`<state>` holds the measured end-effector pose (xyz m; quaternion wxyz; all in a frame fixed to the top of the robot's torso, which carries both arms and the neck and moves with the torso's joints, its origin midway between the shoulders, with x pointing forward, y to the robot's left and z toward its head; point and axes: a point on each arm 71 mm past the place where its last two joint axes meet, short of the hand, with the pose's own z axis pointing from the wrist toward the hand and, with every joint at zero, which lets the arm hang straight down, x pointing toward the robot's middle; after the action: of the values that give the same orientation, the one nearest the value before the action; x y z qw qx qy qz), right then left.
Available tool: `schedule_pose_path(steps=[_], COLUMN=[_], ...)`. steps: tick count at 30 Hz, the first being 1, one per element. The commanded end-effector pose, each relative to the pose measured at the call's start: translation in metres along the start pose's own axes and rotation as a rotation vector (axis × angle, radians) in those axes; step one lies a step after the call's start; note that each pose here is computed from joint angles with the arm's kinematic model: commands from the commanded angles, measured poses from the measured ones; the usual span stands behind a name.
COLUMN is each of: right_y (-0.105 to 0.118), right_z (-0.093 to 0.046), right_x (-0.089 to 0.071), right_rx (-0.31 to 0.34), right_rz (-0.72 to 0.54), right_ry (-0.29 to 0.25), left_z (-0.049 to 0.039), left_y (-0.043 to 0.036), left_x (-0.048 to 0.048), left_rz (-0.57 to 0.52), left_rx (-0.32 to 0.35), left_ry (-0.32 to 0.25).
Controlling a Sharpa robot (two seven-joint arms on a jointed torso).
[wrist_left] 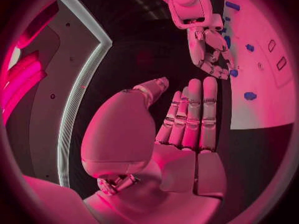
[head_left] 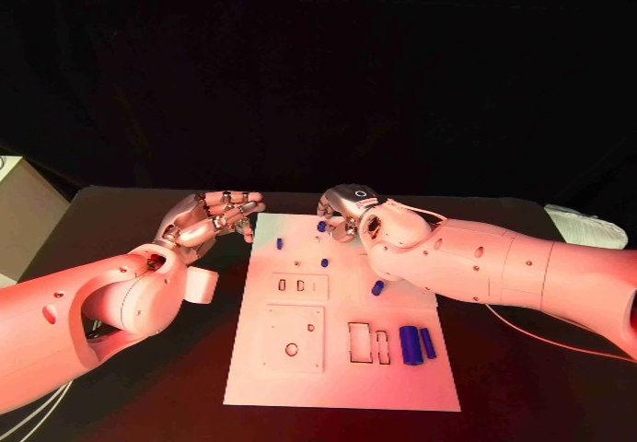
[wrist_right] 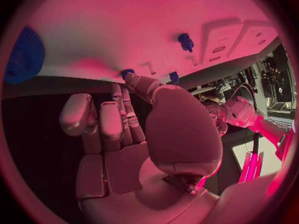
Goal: Assemble the parts on the task board
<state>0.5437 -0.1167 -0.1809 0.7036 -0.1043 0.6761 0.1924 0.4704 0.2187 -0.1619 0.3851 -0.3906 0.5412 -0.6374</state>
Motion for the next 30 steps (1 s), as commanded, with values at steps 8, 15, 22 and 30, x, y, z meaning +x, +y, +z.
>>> schedule_pose_path(steps=[8, 15, 22, 30], right_y=[-0.004, -0.027, -0.07, -0.106], right_z=[-0.007, -0.029, -0.058, -0.078], right_x=[-0.002, -0.014, -0.038, -0.051], right_rx=[-0.017, 0.007, 0.12, 0.166], right_rz=[0.004, 0.078, 0.283, 0.354], right_ry=[-0.003, -0.07, -0.101, -0.044], left_z=[0.0004, -0.0003, -0.001, 0.0], left_y=[-0.0013, -0.0015, -0.0017, -0.001], left_x=[0.0014, -0.0015, -0.0056, -0.0061], left_rz=[-0.004, -0.001, 0.004, 0.004], left_rx=[0.006, 0.007, 0.009, 0.01], left_ry=[0.014, 0.008, -0.002, -0.002])
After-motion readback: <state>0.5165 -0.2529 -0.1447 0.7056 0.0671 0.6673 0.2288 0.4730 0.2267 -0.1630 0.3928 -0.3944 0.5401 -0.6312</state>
